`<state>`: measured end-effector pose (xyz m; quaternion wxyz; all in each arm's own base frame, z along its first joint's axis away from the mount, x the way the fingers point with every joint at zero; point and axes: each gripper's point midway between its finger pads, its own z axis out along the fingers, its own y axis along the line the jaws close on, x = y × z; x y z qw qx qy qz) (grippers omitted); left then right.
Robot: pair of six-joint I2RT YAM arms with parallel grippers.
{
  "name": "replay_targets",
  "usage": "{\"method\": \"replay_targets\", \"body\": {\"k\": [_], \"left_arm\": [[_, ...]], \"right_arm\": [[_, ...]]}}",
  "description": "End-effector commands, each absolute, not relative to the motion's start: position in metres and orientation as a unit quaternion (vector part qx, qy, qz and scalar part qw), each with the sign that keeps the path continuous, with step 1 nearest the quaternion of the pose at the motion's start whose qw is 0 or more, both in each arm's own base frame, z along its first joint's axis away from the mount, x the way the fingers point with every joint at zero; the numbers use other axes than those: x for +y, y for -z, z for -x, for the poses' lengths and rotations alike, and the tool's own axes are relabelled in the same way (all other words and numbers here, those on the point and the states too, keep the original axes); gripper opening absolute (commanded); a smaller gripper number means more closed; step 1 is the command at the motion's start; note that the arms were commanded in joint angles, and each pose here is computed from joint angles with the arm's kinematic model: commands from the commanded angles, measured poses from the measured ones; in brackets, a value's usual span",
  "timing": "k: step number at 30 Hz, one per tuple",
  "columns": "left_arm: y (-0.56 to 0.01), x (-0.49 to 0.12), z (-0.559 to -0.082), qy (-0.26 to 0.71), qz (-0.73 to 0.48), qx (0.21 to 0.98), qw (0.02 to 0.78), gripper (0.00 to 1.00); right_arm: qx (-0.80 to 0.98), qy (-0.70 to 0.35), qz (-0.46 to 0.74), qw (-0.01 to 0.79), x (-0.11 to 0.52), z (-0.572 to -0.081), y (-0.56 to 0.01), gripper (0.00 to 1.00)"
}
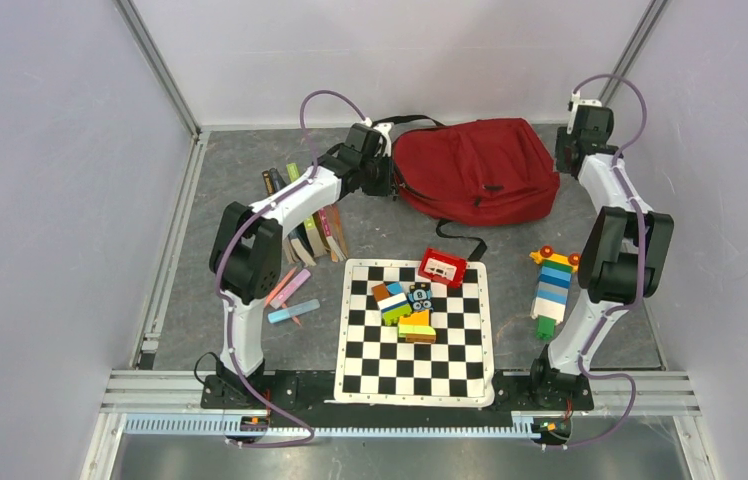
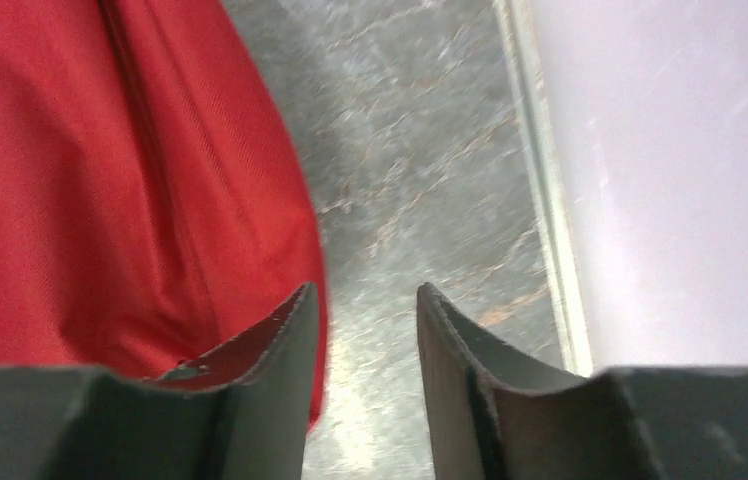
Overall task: Pack the student bag
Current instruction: Unzip the student bag at the center of the board.
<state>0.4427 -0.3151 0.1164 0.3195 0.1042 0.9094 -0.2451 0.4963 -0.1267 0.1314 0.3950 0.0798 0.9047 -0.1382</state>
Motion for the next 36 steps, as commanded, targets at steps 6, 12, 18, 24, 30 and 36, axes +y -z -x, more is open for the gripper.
{"method": "replay_targets", "body": {"k": [6, 12, 18, 24, 30, 36], "left_arm": [[-0.152, -0.334, -0.442, 0.318, -0.139, 0.878, 0.33, 0.02], [-0.17, -0.336, -0.451, 0.346, -0.087, 0.871, 0.338, 0.02], [-0.172, -0.332, -0.457, 0.346, -0.07, 0.87, 0.344, 0.02], [-0.177, -0.332, -0.46, 0.357, -0.062, 0.865, 0.347, 0.02], [-0.179, -0.329, -0.465, 0.354, -0.054, 0.864, 0.353, 0.02], [-0.183, -0.33, -0.465, 0.36, -0.052, 0.861, 0.356, 0.02]], "right_arm": [[0.877, 0.127, -0.02, 0.463, -0.12, -0.495, -0.206, 0.74], [0.871, 0.037, 0.098, 0.48, -0.045, -0.499, -0.215, 0.74], [0.82, -0.089, 0.242, 0.512, 0.103, -0.481, -0.21, 0.74], [0.783, -0.159, 0.315, 0.512, 0.2, -0.471, -0.2, 0.73], [0.771, -0.179, 0.358, 0.494, 0.238, -0.469, -0.185, 0.69], [0.778, -0.177, 0.376, 0.47, 0.252, -0.472, -0.164, 0.63]]}}
